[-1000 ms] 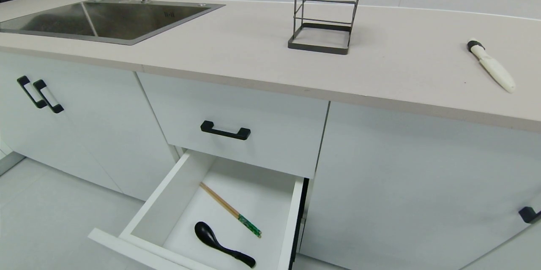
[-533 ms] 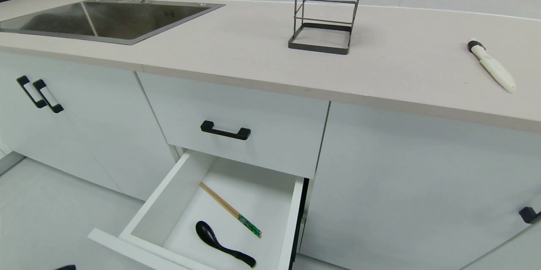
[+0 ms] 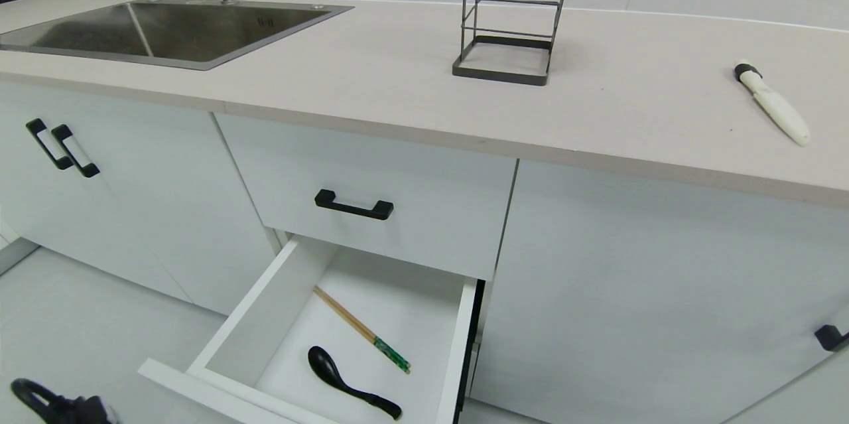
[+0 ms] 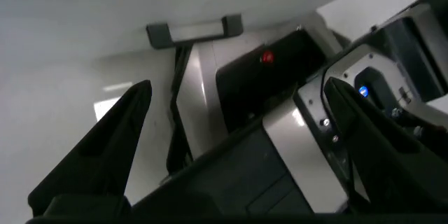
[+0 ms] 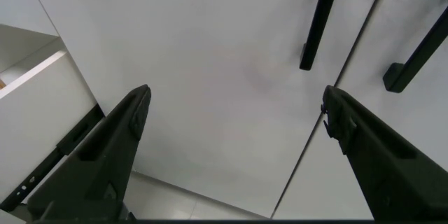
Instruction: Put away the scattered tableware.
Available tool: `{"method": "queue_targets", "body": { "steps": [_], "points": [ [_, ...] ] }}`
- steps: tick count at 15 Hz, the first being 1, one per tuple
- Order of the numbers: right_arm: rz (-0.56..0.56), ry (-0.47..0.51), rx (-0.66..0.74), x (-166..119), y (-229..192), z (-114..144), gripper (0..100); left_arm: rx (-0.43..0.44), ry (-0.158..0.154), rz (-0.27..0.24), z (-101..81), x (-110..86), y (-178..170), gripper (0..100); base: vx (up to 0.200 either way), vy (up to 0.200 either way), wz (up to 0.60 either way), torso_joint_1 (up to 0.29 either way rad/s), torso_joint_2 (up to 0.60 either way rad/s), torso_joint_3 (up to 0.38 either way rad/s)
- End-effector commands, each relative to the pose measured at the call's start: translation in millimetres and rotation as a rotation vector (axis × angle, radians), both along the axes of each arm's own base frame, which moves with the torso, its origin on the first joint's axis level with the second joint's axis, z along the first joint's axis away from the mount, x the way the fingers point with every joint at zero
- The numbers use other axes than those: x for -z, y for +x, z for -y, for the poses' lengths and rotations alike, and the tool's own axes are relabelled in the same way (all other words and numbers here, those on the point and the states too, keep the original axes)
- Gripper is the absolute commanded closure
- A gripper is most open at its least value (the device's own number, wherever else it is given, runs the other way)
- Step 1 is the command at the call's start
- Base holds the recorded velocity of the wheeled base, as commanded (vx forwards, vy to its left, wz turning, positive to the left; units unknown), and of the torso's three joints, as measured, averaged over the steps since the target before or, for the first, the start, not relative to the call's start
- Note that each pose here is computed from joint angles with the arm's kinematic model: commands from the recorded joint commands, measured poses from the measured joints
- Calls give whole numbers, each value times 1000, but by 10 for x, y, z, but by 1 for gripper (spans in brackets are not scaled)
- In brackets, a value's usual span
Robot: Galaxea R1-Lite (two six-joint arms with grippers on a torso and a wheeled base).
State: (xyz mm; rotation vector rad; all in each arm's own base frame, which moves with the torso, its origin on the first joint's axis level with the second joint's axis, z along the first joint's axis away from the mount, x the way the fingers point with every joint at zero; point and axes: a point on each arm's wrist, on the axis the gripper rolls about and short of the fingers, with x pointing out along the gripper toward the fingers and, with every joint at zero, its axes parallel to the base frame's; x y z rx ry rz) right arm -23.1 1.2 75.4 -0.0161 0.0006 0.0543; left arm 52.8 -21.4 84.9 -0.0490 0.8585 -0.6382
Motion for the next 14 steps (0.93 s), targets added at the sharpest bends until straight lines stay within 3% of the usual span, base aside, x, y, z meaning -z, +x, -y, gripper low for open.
{"method": "queue_targets", "body": {
  "steps": [1,2,4,7,8,9,14],
  "points": [
    [-2,-1,-1,0,2,0,0,-15,52,-81,30,15,143,0,0,0,0,0,0,0],
    [-2,-1,-1,0,2,0,0,-21,59,-82,32,8,160,0,0,0,0,0,0,0],
    [-2,-1,-1,0,2,0,0,-72,118,-103,41,-5,270,0,0,0,0,0,0,0],
    [-2,-1,-1,0,2,0,0,-113,152,-130,48,-12,357,0,0,0,0,0,0,0],
    [-2,-1,-1,0,2,0,0,-158,195,-144,54,-10,427,0,0,0,0,0,0,0],
    [-2,-1,-1,0,2,0,0,-170,210,-147,59,-16,467,0,0,0,0,0,0,0],
    [-2,-1,-1,0,2,0,0,-216,204,-133,98,-105,670,0,0,0,0,0,0,0]
  ]
}}
